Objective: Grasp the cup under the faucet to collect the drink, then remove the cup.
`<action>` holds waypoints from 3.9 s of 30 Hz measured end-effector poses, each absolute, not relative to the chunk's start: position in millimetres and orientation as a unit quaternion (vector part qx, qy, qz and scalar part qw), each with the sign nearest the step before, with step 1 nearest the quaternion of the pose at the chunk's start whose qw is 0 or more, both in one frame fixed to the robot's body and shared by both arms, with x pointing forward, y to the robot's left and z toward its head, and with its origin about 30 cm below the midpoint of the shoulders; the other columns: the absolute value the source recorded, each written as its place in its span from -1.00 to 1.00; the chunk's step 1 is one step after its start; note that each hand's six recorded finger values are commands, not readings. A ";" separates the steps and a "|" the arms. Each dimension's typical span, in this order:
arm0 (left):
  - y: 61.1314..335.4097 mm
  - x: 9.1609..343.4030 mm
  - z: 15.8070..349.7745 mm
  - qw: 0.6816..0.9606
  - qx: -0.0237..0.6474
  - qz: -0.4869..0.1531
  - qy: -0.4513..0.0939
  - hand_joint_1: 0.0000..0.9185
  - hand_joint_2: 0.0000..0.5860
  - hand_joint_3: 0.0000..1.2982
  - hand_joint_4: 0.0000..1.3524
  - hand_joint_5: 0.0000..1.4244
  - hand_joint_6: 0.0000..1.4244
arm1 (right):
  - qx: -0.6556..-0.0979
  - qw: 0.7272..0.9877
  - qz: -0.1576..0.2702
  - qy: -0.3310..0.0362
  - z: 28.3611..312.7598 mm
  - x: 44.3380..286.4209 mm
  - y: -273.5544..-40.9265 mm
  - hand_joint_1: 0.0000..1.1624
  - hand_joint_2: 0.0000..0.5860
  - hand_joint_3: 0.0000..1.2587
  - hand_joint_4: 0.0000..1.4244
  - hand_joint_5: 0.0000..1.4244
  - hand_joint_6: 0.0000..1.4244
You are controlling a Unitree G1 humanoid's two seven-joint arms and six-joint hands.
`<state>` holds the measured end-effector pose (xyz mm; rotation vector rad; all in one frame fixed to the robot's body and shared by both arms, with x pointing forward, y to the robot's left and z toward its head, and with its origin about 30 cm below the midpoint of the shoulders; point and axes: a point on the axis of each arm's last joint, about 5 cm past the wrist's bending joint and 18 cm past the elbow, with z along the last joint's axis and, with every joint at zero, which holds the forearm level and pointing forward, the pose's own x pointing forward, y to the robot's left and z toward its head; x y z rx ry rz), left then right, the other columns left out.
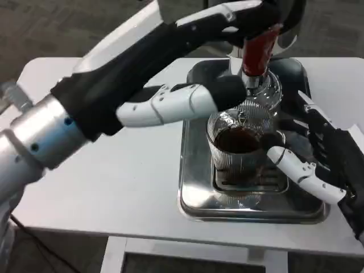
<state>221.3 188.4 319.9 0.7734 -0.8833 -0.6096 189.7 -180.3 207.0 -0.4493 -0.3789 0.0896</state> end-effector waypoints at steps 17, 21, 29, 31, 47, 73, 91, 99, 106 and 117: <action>231.5 186.5 277.3 0.845 0.357 -0.220 -0.333 -1.00 -0.73 -0.67 -0.72 -0.58 -0.58 | -0.214 0.958 0.045 -0.185 206.1 189.3 -181.2 -0.15 -0.09 -0.91 -0.89 -0.69 -0.56; 238.1 177.0 270.0 0.851 0.359 -0.201 -0.325 -1.00 -0.73 -0.67 -0.71 -0.58 -0.57 | -0.214 0.958 0.044 -0.185 205.7 189.5 -181.3 -0.14 -0.09 -0.91 -0.90 -0.69 -0.56; 249.7 163.1 255.5 0.866 0.364 -0.173 -0.297 -1.00 -0.71 -0.67 -0.73 -0.59 -0.58 | -0.213 0.959 0.045 -0.184 205.4 189.5 -181.3 -0.14 -0.11 -0.91 -0.91 -0.69 -0.56; 251.0 160.6 252.4 0.867 0.364 -0.167 -0.295 -1.00 -0.71 -0.67 -0.73 -0.59 -0.58 | -0.211 0.959 0.045 -0.185 205.2 189.6 -181.3 -0.13 -0.15 -0.92 -0.91 -0.70 -0.57; 255.3 154.9 237.0 0.881 0.367 -0.154 -0.256 -1.00 -0.71 -0.67 -0.73 -0.59 -0.58 | -0.199 0.958 0.072 -0.193 201.4 193.3 -179.3 -0.13 -0.21 -0.98 -0.96 -0.86 -0.73; 248.0 186.6 233.6 0.881 0.370 -0.159 -0.247 -1.00 -0.69 -0.67 -0.74 -0.61 -0.61 | -0.227 0.950 0.083 -0.200 191.3 201.7 -163.7 0.01 -0.28 -1.00 -1.00 -0.98 -0.81; 250.7 184.6 223.9 0.886 0.376 -0.163 -0.216 -1.00 -0.66 -0.67 -0.74 -0.62 -0.62 | -0.213 0.955 0.056 -0.197 184.5 205.5 -148.6 0.01 -0.28 -1.00 -1.00 -1.00 -0.84; 253.9 182.2 219.3 0.890 0.376 -0.163 -0.200 -1.00 -0.64 -0.66 -0.74 -0.62 -0.63 | -0.215 0.954 0.054 -0.200 184.7 211.1 -143.3 0.01 -0.28 -1.00 -1.00 -1.00 -0.86; 256.0 182.2 216.9 0.893 0.373 -0.164 -0.192 -1.00 -0.64 -0.64 -0.73 -0.62 -0.64 | -0.220 0.953 0.045 -0.202 183.8 213.8 -138.7 0.01 -0.28 -1.00 -1.00 -0.98 -0.85; 258.3 183.1 214.8 0.896 0.369 -0.163 -0.186 -1.00 -0.63 -0.63 -0.72 -0.62 -0.64 | -0.225 0.952 0.033 -0.204 182.3 218.4 -131.0 0.05 -0.26 -1.00 -0.98 -0.82 -0.71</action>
